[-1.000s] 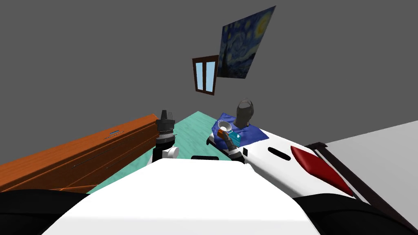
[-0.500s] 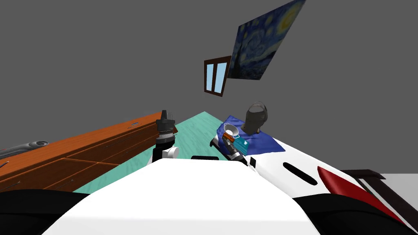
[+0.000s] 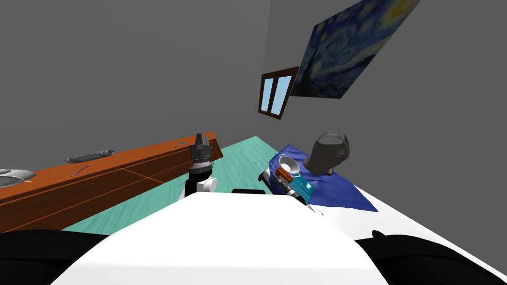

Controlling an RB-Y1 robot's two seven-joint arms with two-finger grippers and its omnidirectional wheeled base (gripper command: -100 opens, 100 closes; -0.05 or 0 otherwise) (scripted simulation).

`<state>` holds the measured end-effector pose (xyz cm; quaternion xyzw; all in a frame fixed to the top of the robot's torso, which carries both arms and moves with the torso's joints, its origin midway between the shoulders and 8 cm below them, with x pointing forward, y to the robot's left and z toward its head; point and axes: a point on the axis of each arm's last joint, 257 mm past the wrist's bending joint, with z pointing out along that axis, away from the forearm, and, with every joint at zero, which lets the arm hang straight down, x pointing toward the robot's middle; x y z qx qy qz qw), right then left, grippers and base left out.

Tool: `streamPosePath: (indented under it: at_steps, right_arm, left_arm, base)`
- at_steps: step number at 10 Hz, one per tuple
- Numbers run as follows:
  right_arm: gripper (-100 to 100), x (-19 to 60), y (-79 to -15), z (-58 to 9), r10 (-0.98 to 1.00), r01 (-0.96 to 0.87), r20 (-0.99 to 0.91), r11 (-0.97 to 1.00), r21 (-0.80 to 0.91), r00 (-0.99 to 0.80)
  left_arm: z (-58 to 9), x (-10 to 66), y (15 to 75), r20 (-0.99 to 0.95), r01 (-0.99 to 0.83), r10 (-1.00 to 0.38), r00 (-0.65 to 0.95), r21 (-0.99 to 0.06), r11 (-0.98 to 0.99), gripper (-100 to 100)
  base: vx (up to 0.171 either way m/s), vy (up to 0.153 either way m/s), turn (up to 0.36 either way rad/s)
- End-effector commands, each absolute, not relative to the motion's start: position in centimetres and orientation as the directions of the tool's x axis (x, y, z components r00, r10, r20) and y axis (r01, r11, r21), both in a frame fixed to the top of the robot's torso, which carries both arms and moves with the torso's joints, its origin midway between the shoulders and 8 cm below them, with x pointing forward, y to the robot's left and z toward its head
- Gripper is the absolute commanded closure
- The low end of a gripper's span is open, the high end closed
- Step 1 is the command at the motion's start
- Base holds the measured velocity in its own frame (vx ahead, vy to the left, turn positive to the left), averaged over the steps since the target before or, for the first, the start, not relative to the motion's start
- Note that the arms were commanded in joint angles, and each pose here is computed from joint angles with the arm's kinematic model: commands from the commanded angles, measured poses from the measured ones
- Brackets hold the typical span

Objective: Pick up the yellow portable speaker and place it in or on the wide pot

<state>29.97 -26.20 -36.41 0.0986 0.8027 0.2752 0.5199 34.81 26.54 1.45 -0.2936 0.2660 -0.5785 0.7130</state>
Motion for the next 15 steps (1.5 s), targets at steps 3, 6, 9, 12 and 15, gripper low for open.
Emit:
streamPosePath:
  at_steps: [3, 6, 9, 12, 15]
  right_arm:
    - [-100, 28.4, -29.0, -40.0, 0.367, -0.094, -0.779, 0.876, 0.474, -0.509]
    - [-100, 27.0, -31.3, -42.5, 0.304, -0.076, -0.770, 0.908, 0.413, -0.562]
    - [-100, 24.6, -35.6, -45.8, 0.187, -0.066, -0.741, 0.952, 0.298, -0.644]
    - [-100, 21.4, -40.5, -49.0, 0.108, -0.038, -0.681, 0.980, 0.196, -0.725]
    - [-100, 18.9, -43.3, -50.9, 0.054, -0.034, -0.629, 0.991, 0.126, -0.775]
  left_arm:
    - [1.5, 34.8, 26.5, -0.040, 0.669, -0.981, 0.189, -0.726, 0.158, 0]
    - [1.5, 34.8, 26.5, -0.040, 0.669, -0.981, 0.189, -0.726, 0.158, 0]
    - [1.5, 34.8, 26.5, -0.040, 0.669, -0.981, 0.189, -0.726, 0.158, 0]
    - [1.5, 34.8, 26.5, -0.040, 0.669, -0.981, 0.189, -0.726, 0.158, 0]
    - [1.4, 34.8, 26.5, -0.040, 0.669, -0.981, 0.189, -0.726, 0.158, 0]
  base:
    - [0.047, -0.025, 0.150]
    - [0.042, -0.023, 0.173]
    - [0.061, -0.037, 0.289]
    - [0.071, -0.063, 0.321]
    - [0.043, -0.047, 0.185]
